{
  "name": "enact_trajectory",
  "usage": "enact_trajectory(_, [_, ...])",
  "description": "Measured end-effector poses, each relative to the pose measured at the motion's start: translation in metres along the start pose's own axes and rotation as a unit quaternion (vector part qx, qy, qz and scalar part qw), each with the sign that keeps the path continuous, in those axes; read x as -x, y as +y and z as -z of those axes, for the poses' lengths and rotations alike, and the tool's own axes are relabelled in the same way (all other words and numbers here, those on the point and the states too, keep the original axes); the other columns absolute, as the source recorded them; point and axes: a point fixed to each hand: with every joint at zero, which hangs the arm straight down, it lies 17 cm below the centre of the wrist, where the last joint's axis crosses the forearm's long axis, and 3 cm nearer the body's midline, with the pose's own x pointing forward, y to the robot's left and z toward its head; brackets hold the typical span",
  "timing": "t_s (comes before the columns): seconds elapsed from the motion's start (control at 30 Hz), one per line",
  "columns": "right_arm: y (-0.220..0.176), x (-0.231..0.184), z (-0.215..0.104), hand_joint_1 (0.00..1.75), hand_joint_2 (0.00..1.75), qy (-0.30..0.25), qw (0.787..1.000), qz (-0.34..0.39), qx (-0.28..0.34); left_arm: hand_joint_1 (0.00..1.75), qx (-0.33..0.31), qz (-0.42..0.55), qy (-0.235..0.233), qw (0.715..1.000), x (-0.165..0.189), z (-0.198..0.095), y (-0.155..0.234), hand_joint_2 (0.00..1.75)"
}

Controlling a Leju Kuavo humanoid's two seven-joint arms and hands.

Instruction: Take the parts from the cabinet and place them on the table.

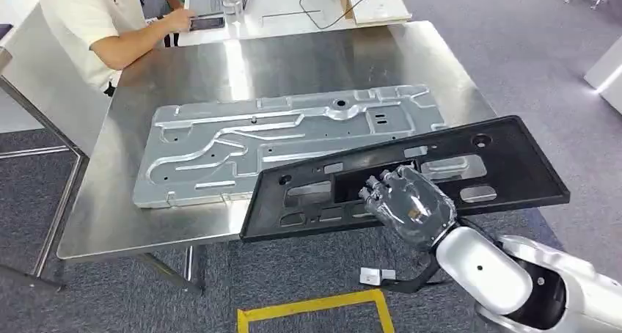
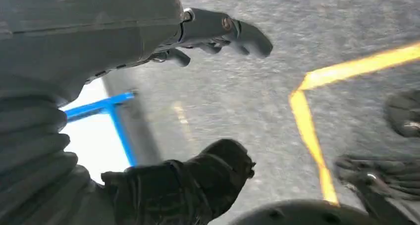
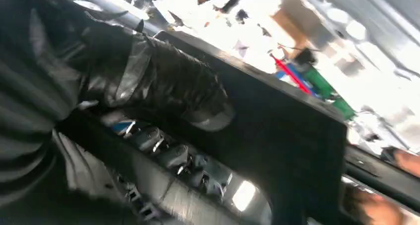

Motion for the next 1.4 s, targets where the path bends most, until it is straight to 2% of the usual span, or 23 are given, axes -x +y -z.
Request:
enact_trajectory(0.3, [-0.002, -0.003, -0.001, 1.75, 1.75, 0.007, 1.000, -0.003, 0.008, 0.00, -0.004, 0.000, -0.007, 1.000, -0.010, 0.000, 0.005, 1.75])
enact_trajectory(0.47, [-0.032, -0.004, -0.002, 1.75, 1.75, 0.016, 0.995, -0.020, 0.092, 0.00, -0.007, 0.000, -0.003, 1.000, -0.005, 0.000, 0.005, 1.75])
enact_trajectory(0.6, [-0.048, -0.003, -0.008, 1.75, 1.75, 0.022, 0.990, -0.022, 0.136, 0.00, -0.009, 0.001, -0.005, 1.000, -0.008, 0.001, 0.007, 1.75])
enact_trajectory(0.97, [-0.035, -0.003, -0.016, 1.75, 1.75, 0.039, 0.988, 0.025, 0.146, 0.00, -0.004, 0.003, 0.000, 1.000, -0.002, 0.000, 0.003, 1.75])
enact_trajectory(1.23, [-0.024, 0.004, -0.016, 1.75, 1.75, 0.051, 0.989, 0.025, 0.134, 0.00, -0.009, 0.003, -0.008, 1.000, -0.012, 0.001, 0.008, 1.75])
enact_trajectory(1.4, [-0.007, 0.008, -0.017, 1.75, 1.75, 0.060, 0.987, 0.075, 0.128, 0.00, -0.008, 0.003, -0.007, 1.000, -0.013, 0.001, 0.006, 1.75])
